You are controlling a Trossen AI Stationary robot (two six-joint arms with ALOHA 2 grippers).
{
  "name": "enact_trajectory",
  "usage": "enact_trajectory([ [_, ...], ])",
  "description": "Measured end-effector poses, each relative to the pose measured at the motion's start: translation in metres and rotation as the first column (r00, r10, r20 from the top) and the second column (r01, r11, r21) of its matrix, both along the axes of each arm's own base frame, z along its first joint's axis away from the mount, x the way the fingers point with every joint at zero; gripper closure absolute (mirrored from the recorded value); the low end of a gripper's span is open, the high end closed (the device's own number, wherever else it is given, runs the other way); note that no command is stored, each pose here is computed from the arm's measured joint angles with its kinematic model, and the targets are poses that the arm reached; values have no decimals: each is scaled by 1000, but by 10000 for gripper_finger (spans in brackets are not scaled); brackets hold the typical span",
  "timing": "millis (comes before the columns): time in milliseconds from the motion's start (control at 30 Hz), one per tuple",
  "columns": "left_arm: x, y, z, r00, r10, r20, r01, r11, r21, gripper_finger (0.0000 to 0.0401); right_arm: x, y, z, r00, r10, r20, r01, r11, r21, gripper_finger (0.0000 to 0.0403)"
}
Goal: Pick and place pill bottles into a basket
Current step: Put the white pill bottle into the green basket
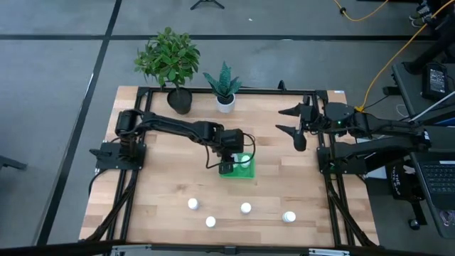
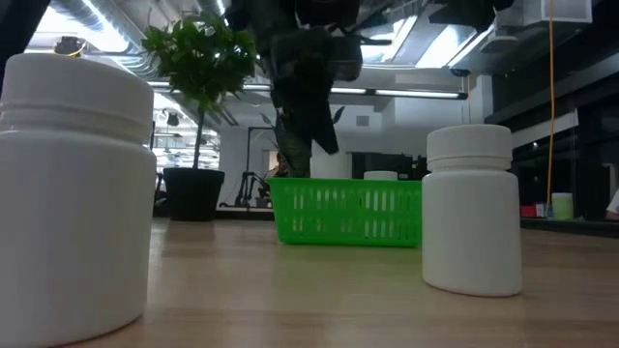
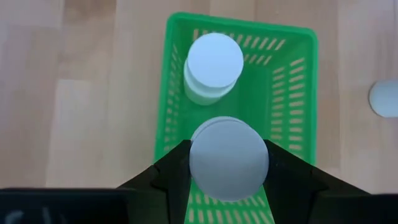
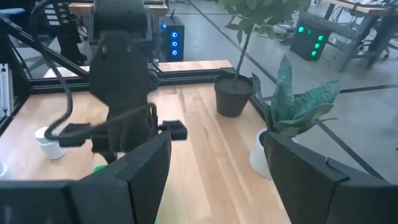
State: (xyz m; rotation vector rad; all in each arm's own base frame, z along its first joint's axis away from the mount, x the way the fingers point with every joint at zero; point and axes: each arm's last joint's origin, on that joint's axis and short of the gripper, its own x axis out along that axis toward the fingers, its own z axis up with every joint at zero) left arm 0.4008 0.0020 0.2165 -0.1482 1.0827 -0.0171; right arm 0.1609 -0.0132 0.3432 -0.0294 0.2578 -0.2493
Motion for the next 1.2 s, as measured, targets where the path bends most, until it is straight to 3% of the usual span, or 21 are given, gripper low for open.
enact_trajectory([
  [300, 8, 0, -13, 1000, -21, 6, 21, 999, -44, 243, 0, 0, 0, 1000, 3, -2, -3, 1000, -5, 143],
  [833, 9, 14, -12, 999, -36, 29, 36, 999, -22, 243, 0, 0, 0, 1000, 7, -5, -7, 1000, -20, 143],
  [1200, 12, 15, -26, 999, -52, -10, 51, 999, -18, 243, 0, 0, 0, 1000, 7, -1, -7, 1000, -20, 143],
])
